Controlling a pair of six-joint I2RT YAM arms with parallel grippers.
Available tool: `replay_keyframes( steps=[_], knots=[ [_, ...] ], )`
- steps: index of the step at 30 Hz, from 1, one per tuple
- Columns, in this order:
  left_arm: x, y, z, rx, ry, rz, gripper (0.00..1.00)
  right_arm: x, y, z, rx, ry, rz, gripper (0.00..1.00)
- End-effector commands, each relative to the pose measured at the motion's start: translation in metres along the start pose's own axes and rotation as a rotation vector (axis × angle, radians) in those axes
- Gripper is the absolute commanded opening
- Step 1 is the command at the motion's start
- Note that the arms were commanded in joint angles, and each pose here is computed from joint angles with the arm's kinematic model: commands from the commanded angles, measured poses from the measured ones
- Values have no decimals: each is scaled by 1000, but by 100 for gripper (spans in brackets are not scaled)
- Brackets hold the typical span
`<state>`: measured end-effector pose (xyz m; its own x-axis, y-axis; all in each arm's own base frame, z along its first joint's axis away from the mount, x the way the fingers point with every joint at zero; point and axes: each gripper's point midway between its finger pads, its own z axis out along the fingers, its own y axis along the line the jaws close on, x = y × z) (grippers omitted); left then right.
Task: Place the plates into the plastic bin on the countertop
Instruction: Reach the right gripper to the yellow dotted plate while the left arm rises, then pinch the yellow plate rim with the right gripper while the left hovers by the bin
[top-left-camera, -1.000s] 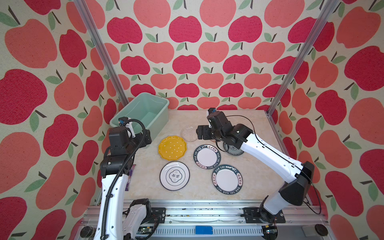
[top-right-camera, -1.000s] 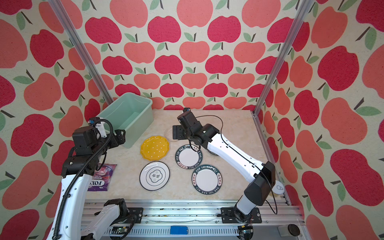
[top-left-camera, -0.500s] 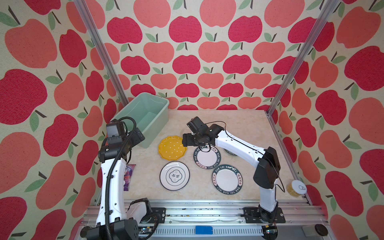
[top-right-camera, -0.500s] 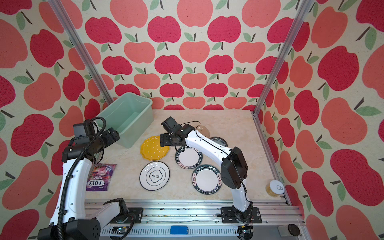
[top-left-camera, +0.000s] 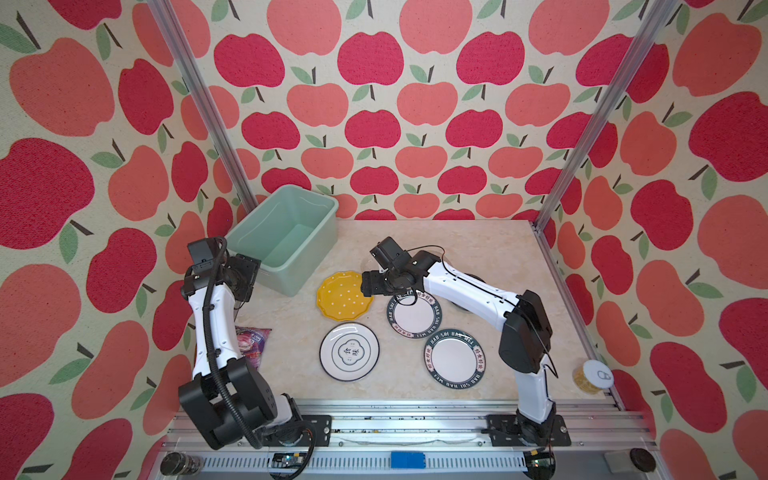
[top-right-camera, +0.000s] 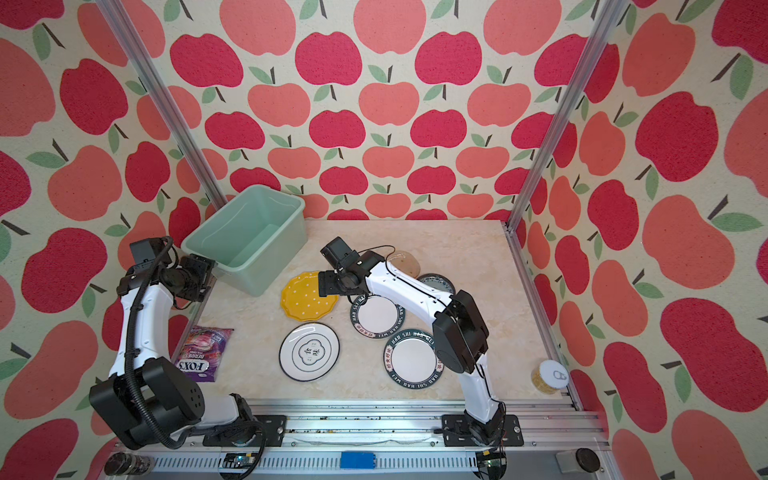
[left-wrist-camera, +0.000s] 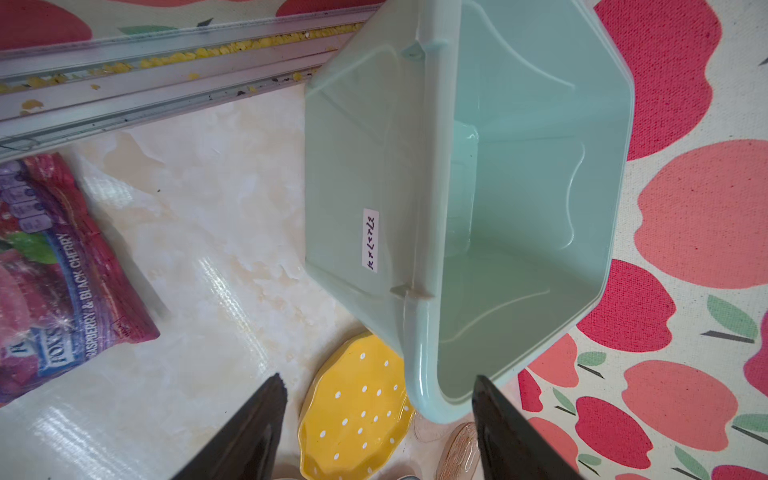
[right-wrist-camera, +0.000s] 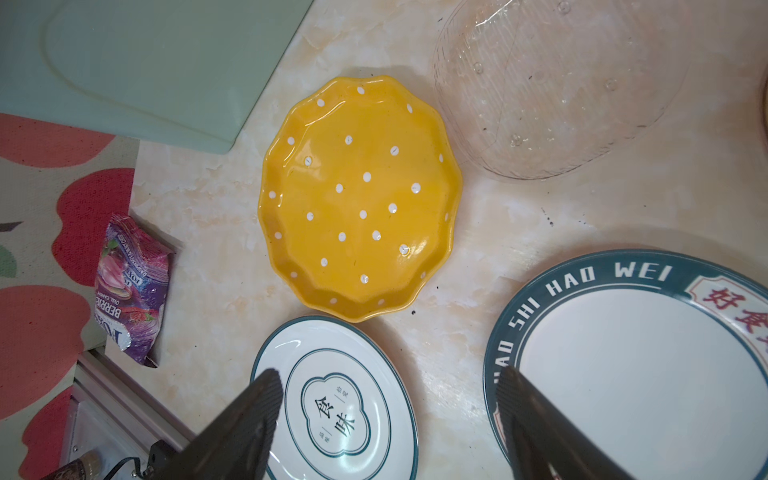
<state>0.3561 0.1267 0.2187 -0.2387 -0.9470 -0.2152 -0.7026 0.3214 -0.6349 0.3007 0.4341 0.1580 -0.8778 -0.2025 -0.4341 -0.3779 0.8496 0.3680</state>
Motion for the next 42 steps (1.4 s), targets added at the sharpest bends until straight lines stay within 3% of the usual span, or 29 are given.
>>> replay_keyframes(
  steps=[1,14,21,33,42],
  knots=[
    [-16,-17,-5,30,-13,-35,70,3,-5,15,-3,17,-33,85],
    [-41,-13,26,-87,-7,-8,59,3,-31,44,33,38,46,84],
    [-43,-31,28,-66,-10,41,59,7,-38,81,19,105,144,71],
    [-14,-56,-9,-1,-34,215,69,8,-43,112,-38,121,240,57],
    [55,-86,-26,78,80,482,70,13,-45,129,-36,144,246,47]
  ],
)
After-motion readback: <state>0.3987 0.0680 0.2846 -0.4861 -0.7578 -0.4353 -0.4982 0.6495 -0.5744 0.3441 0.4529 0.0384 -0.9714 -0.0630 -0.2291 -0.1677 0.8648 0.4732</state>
